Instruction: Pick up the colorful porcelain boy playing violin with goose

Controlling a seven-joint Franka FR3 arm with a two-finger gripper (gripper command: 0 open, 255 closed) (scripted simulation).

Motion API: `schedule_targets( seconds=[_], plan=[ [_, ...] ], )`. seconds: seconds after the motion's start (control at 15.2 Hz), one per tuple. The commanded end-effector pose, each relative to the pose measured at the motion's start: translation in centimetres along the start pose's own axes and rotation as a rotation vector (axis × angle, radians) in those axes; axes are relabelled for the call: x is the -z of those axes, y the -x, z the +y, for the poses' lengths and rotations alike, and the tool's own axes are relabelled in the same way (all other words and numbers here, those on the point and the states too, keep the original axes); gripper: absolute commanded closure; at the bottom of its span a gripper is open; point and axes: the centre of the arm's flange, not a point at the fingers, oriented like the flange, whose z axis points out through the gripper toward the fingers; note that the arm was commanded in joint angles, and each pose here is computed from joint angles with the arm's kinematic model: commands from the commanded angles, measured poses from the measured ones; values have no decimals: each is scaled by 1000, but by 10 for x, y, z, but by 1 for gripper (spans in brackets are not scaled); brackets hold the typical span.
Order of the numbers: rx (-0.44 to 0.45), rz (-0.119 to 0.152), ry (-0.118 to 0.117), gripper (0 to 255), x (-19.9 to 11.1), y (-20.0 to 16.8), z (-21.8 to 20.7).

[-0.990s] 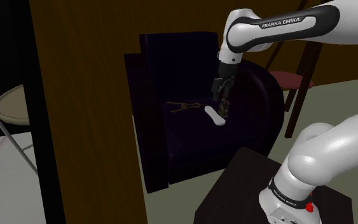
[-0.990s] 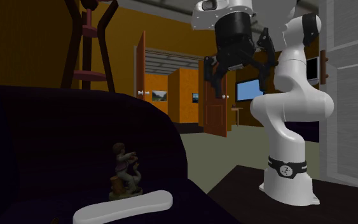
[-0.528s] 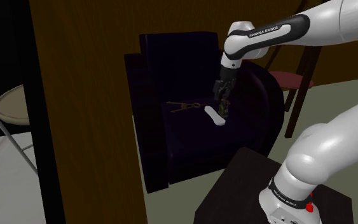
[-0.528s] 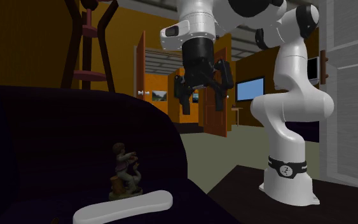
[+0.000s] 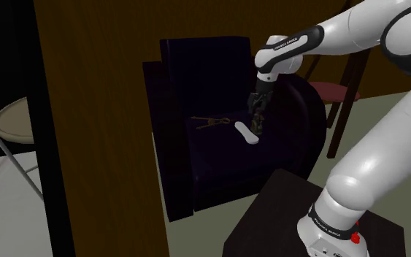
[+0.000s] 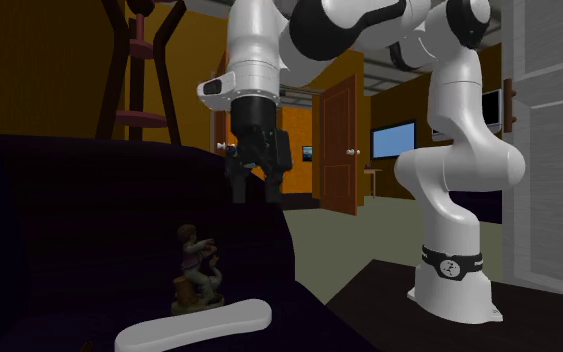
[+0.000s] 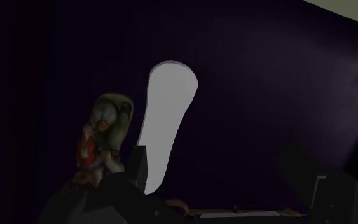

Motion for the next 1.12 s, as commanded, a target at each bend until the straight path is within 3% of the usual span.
schedule_targets(
  seconds=[0.0,0.46,1.06],
  plan=[
    [-22,10,3,0,-9,-9,23],
    [-93,42,10,0,-38,-37,97],
    [-93,42,10,0,-78,-35,101]
  ],
)
